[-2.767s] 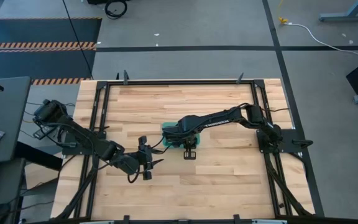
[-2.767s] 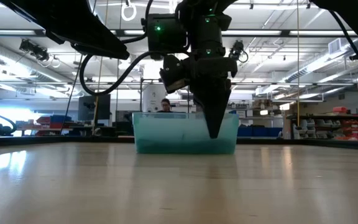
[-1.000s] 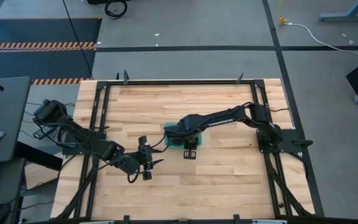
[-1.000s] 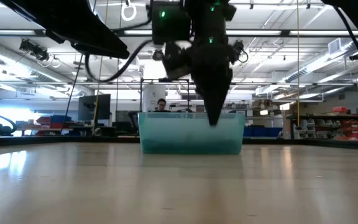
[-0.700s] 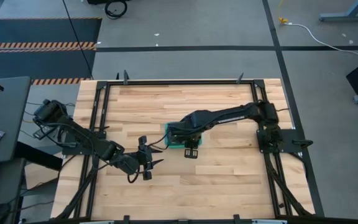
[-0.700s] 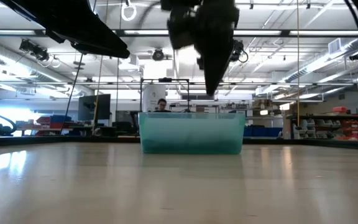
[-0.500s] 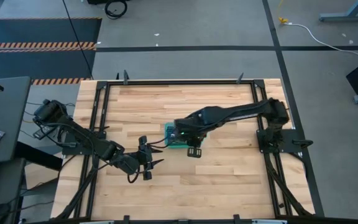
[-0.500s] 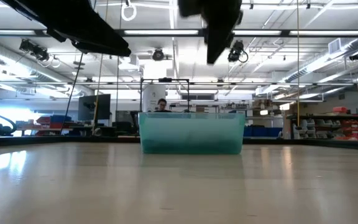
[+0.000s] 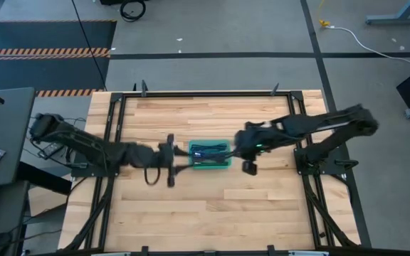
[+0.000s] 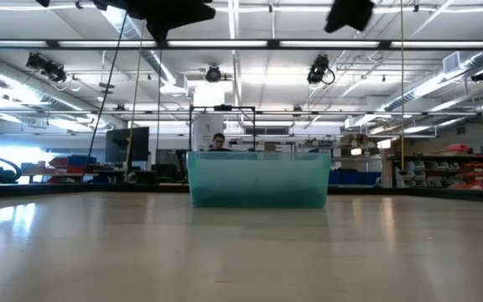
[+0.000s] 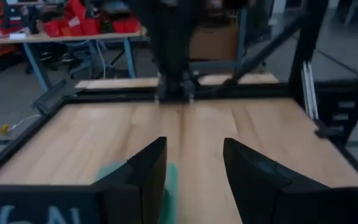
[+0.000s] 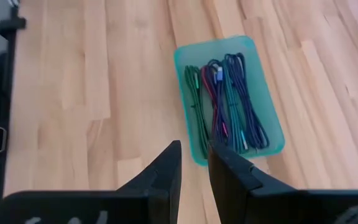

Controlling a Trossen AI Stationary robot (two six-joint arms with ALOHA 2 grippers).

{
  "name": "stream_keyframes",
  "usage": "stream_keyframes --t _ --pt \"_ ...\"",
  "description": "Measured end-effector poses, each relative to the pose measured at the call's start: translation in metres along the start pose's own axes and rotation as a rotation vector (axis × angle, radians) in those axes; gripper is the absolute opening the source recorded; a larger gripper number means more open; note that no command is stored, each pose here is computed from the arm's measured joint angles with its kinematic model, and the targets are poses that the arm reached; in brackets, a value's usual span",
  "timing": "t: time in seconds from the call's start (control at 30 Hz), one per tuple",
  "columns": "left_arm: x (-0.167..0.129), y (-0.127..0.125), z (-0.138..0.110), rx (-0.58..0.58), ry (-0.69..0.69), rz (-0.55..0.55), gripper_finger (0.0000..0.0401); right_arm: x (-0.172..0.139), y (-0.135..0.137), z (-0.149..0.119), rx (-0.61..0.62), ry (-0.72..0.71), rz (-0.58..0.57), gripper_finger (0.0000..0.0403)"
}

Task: Pick and place USB-C Cables
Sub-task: Return to Home Position

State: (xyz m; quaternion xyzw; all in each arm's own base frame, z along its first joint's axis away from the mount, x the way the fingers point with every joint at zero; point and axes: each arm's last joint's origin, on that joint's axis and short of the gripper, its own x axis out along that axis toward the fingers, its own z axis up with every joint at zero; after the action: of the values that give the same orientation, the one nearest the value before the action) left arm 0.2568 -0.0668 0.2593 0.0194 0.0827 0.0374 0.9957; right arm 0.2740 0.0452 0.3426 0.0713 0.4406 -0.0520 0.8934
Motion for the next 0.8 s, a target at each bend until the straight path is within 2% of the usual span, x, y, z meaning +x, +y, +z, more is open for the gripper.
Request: stream_keyframes --t 0.2,0.3,0.5,0.67,0.8 --pt "-0.028 0.039 0.015 -0.004 0.018 0.044 0.0166 -0.025 -0.019 -0.057 0.056 -0.158 0.064 0.0083" --pt "-0.050 0.049 0.015 -0.015 -0.058 0.064 0.0166 -0.040 -0.030 -0.084 0.082 -0.290 0.091 0.0083" --pt "-0.084 0.060 -0.020 -0.086 -0.260 0.059 0.0166 -0.055 -0.049 -0.130 0.129 -0.557 0.163 0.0083" --pt "-0.099 0.065 -0.057 -0.148 -0.280 0.066 0.0166 -0.044 -0.056 -0.157 0.131 -0.604 0.179 0.0083" --pt "-0.110 0.066 -0.076 -0.187 -0.364 0.059 0.0166 -0.033 -0.058 -0.168 0.105 -0.656 0.199 0.0083"
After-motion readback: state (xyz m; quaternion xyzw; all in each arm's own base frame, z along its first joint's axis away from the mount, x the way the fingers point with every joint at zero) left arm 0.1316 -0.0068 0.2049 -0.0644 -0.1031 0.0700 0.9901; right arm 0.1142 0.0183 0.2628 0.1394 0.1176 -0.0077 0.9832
